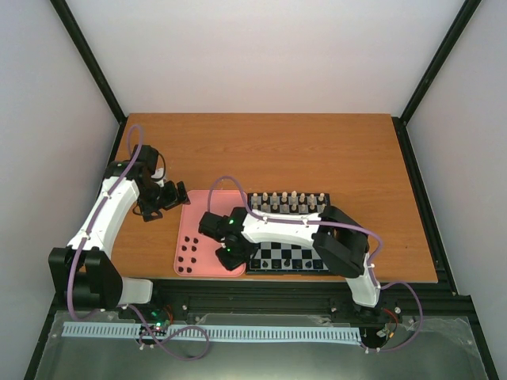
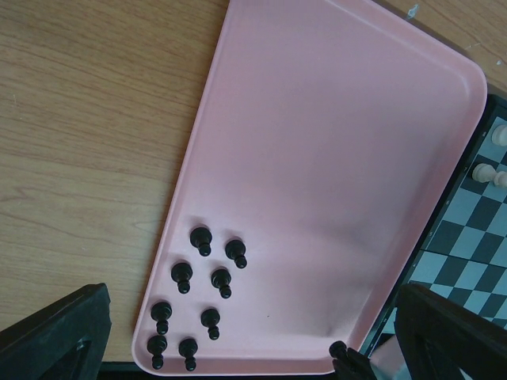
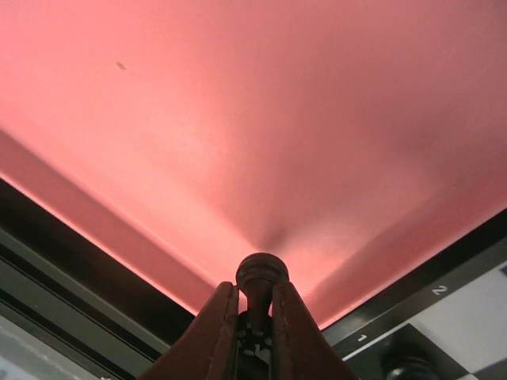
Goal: Set up the chess pieces on the board
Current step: Pick up the chess piece from the storage box, then place the chess piece on the chessboard.
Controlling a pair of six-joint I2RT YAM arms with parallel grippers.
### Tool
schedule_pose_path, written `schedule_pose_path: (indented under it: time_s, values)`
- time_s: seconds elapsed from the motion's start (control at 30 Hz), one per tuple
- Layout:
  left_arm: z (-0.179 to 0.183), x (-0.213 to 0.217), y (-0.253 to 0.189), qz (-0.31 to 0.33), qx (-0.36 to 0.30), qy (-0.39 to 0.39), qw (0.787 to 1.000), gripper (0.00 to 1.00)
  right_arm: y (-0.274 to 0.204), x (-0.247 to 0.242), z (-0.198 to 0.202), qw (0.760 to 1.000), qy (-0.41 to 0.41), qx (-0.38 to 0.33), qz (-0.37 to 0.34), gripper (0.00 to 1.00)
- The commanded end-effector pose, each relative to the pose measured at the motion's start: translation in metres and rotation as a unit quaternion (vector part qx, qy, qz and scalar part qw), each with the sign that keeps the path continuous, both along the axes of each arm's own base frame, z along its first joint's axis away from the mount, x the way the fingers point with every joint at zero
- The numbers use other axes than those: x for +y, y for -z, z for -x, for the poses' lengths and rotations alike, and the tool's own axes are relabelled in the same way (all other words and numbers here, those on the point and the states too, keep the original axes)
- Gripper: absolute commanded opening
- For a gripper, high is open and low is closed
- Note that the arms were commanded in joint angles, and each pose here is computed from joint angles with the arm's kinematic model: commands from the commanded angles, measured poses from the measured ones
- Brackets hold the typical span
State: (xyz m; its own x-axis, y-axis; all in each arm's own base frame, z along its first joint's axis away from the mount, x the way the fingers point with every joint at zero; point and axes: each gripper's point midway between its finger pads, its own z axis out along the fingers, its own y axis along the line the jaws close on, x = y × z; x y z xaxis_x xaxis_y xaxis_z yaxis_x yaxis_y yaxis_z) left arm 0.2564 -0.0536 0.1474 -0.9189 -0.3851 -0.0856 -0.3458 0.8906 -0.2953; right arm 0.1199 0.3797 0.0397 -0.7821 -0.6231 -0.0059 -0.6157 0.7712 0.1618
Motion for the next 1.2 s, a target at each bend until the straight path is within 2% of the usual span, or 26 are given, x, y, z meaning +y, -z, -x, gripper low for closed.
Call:
schedule_pose_path:
  time_s: [0.0, 0.17, 0.37, 0.47, 0.6, 0.73, 0.97, 1.17]
  values:
    - [-0.003, 0.000, -0.007, 0.000, -0.018, 0.011, 1.000, 1.00, -0.052, 0.015, -0.023, 0.997, 0.011, -0.057, -0.051, 0.03]
    - [-0.004, 0.000, -0.009, 0.002, -0.021, 0.011, 1.000, 1.00, -0.085, -0.016, -0.056, 0.991, 0.075, -0.083, -0.068, 0.03]
    - [-0.005, -0.003, -0.011, 0.009, -0.024, 0.011, 1.000, 1.00, -0.081, -0.130, -0.086, 0.977, 0.189, -0.088, -0.033, 0.03]
    - [-0.005, -0.003, -0.015, 0.010, -0.029, 0.012, 0.999, 1.00, -0.073, -0.191, -0.085, 0.966, 0.243, -0.089, -0.005, 0.03]
    - [-0.007, -0.005, -0.016, 0.016, -0.029, 0.014, 0.999, 1.00, -0.071, -0.243, -0.076, 0.951, 0.299, -0.085, 0.008, 0.03]
    - [-0.007, -0.006, -0.014, 0.018, -0.026, 0.015, 0.999, 1.00, -0.061, -0.261, -0.059, 0.942, 0.329, -0.066, 0.006, 0.03]
    - [-0.005, -0.006, -0.013, 0.020, -0.024, 0.015, 0.999, 1.00, -0.035, -0.263, -0.034, 0.935, 0.354, -0.025, -0.004, 0.03]
    - [-0.002, -0.006, -0.011, 0.020, -0.020, 0.015, 0.999, 1.00, -0.025, -0.273, -0.022, 0.932, 0.361, -0.011, 0.025, 0.03]
